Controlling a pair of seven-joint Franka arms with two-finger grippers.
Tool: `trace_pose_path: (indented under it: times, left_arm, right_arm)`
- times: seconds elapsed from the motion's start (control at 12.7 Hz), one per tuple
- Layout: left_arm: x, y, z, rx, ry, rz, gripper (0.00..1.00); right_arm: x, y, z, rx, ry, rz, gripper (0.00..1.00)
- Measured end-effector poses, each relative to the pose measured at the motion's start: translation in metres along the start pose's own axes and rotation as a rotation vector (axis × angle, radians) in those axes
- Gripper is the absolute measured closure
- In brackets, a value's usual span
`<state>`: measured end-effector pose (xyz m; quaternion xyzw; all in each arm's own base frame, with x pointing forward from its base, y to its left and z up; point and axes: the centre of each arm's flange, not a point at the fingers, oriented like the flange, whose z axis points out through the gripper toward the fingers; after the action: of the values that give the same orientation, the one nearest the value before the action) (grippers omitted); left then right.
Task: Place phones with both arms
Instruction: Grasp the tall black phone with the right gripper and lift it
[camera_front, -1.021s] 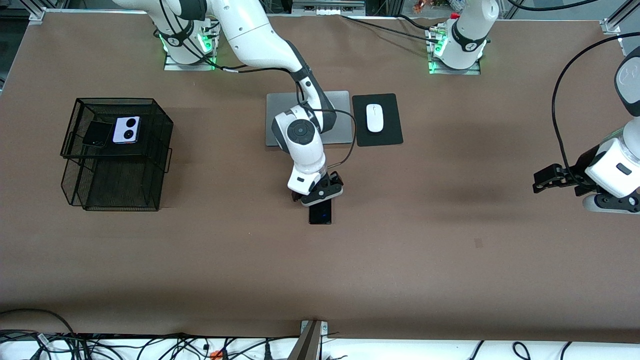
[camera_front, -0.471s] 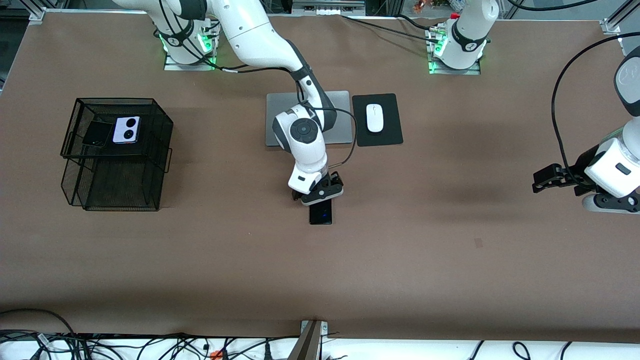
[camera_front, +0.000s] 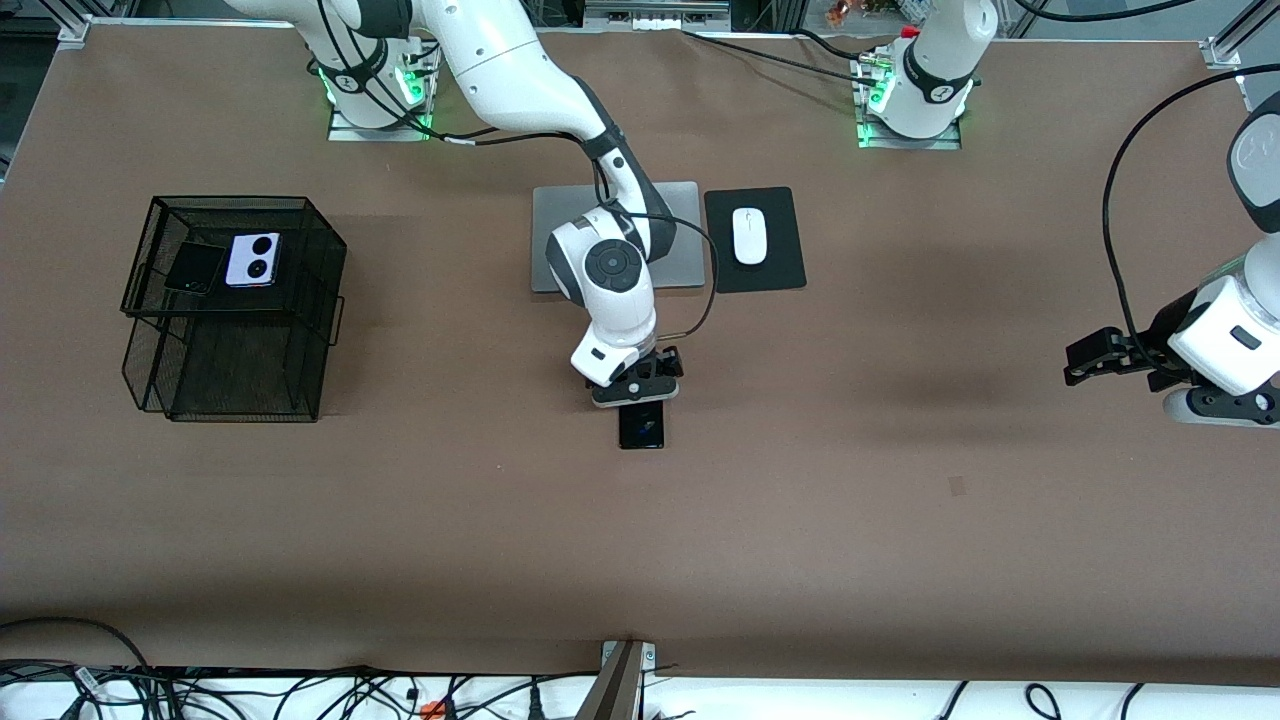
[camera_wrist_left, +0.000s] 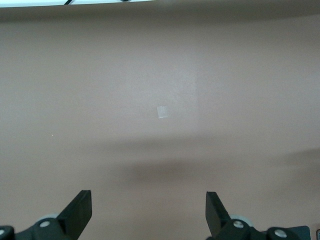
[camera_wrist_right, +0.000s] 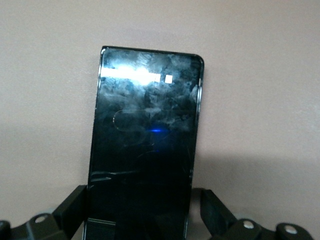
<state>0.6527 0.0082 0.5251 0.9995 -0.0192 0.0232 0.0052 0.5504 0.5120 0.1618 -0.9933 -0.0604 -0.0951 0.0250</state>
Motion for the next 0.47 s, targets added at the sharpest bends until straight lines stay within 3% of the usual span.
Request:
trace_pose_path:
  times: [0.39, 0.47]
  left_arm:
    - [-0.0001, 0.0002, 0.0002, 0.000, -0.001, 0.000, 0.00]
    - [-0.0001, 0.0005, 0.0002, 0.000, -0.002, 0.001, 0.00]
  right_arm:
    - [-0.0048, -0.0059, 0.0001, -0.016, 0.006, -0.019, 0.01]
    - [-0.0052, -0.0068, -0.0003, -0.016, 0.006, -0.020, 0.05]
